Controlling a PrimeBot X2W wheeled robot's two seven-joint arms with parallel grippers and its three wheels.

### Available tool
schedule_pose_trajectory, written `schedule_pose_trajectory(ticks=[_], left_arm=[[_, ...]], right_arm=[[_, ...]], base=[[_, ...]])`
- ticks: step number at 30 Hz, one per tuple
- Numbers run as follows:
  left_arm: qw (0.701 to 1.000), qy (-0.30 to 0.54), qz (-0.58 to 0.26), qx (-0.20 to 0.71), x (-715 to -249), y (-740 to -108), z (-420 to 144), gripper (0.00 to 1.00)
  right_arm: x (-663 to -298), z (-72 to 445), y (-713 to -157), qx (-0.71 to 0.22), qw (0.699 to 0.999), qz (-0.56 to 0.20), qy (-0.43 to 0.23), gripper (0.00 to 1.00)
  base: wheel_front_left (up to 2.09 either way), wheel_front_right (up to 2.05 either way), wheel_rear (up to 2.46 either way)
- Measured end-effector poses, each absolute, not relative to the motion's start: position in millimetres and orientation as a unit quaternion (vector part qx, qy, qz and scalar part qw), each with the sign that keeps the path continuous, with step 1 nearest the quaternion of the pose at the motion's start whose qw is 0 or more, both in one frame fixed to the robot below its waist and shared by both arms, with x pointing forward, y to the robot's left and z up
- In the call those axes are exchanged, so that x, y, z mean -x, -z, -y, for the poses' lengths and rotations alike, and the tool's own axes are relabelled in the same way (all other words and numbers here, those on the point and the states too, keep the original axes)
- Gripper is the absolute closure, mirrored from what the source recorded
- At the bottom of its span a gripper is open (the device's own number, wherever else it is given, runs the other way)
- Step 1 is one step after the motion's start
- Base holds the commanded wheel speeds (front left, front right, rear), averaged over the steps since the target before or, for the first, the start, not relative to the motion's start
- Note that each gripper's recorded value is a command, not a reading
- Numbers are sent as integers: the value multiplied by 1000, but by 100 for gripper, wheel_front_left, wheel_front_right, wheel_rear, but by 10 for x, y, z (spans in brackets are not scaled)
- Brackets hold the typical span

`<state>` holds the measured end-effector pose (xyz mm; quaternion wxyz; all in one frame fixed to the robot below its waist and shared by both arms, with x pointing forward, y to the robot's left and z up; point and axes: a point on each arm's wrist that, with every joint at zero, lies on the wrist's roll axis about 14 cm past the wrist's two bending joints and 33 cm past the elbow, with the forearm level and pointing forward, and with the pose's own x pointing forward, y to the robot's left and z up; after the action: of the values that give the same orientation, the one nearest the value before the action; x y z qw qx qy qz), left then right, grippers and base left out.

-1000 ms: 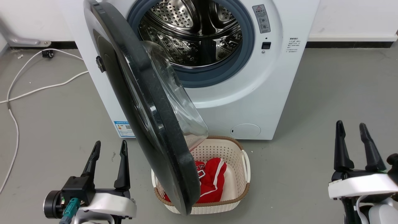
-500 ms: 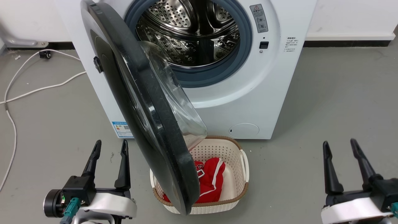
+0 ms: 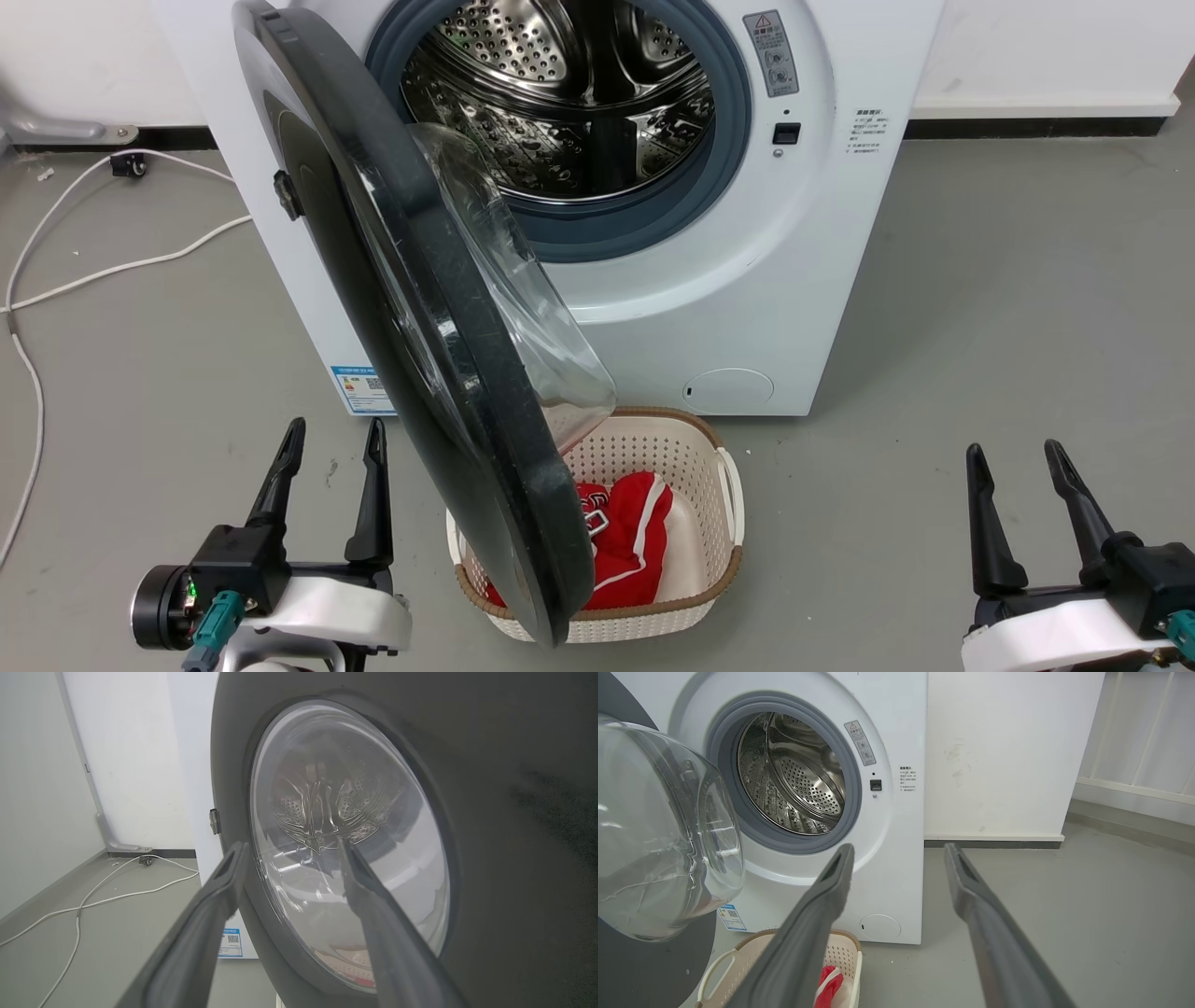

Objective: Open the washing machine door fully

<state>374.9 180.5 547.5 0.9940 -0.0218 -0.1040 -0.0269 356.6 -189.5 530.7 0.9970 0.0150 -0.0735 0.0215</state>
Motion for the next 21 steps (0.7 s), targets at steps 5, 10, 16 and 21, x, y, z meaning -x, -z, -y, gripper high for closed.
schedule_pose_trajectory(ticks=[5, 10, 16, 21], left_arm=[[994, 30, 103, 23, -3753, -5468, -1789, 59], [994, 33, 101, 25, -3761, -5455, -1774, 100], [990, 30, 137, 26, -3783, -5691, -1806, 100], [978, 23, 206, 24, -3755, -6138, -1848, 100]], right_arm=[[-3569, 1907, -5294, -16, 997, 72, -20, 0], [-3592, 1903, -5291, -19, 997, 73, -20, 0], [-3605, 1897, -5259, -21, 997, 68, -21, 0], [-3614, 1886, -5252, -22, 997, 67, -22, 0]], base=[[0, 0, 0], [0, 0, 0], [0, 0, 0], [0, 0, 0]])
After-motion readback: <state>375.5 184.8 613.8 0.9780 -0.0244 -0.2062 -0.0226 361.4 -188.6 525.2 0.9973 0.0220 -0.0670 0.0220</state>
